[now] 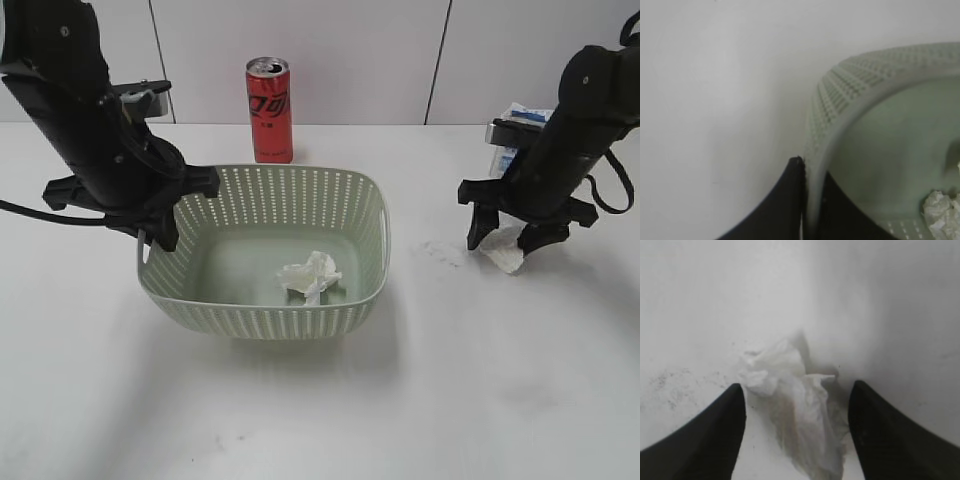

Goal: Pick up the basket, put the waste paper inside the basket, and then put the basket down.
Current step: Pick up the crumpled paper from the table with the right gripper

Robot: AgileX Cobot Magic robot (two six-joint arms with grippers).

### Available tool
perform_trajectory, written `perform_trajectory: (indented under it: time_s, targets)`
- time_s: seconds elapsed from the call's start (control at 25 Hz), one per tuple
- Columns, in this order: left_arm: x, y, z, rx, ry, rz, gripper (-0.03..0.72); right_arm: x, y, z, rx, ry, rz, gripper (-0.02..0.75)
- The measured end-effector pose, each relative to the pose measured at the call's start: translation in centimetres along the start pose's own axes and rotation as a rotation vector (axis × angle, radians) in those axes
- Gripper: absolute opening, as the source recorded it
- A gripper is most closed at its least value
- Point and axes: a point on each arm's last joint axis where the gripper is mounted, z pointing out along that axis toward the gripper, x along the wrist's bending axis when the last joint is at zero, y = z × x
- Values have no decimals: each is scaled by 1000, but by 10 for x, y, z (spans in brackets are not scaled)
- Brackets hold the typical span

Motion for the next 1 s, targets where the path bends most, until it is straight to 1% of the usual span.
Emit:
perform_trajectory:
  time_s: [0.08, 0.12, 0.24, 0.28, 0.32, 0.36, 0.44, 0.56, 0.64, 0.68, 0.72, 0.8, 0.92, 1.0]
  targets:
    - [0, 0, 0, 0, 0, 0, -17, 0, 2, 1, -13, -1, -4, 469]
    - [0, 0, 0, 0, 0, 0, -15, 0, 2, 1, -18, -3, -9, 421]
    - [0, 0, 0, 0, 0, 0, -15, -1, 2, 2, -17, -8, -14, 225]
    - [0, 0, 0, 0, 0, 0, -15, -1, 2, 3, -16, -8, -14, 142]
    - [0, 0, 0, -1, 0, 0, -15, -1, 2, 3, -16, -8, -14, 85]
    - [0, 0, 0, -1, 0, 0, -15, -1, 2, 3, -16, -8, -14, 58]
    - [0, 0, 0, -1, 0, 0, -15, -1, 2, 3, -16, -7, -12, 35]
    - [0, 0, 0, -1, 0, 0, -14, 1, 2, -1, -13, 11, -19, 33]
    - [0, 0, 0, -1, 0, 0, -13, 10, 2, -15, -34, 52, -70, 29]
    - [0, 0, 0, -2, -1, 0, -13, 17, 3, -25, -55, 89, -103, 28]
    - [0, 0, 0, -3, -1, 0, -13, 28, 3, -40, -88, 136, -137, 28]
    - [0, 1, 0, -6, -2, 0, -13, 55, -1, -74, -171, 238, -261, 28]
    - [0, 1, 0, -9, -2, 0, -11, 101, -21, -114, -274, 391, -472, 28]
    - [0, 1, 0, -11, -3, 0, -11, 126, -36, -128, -318, 449, -584, 27]
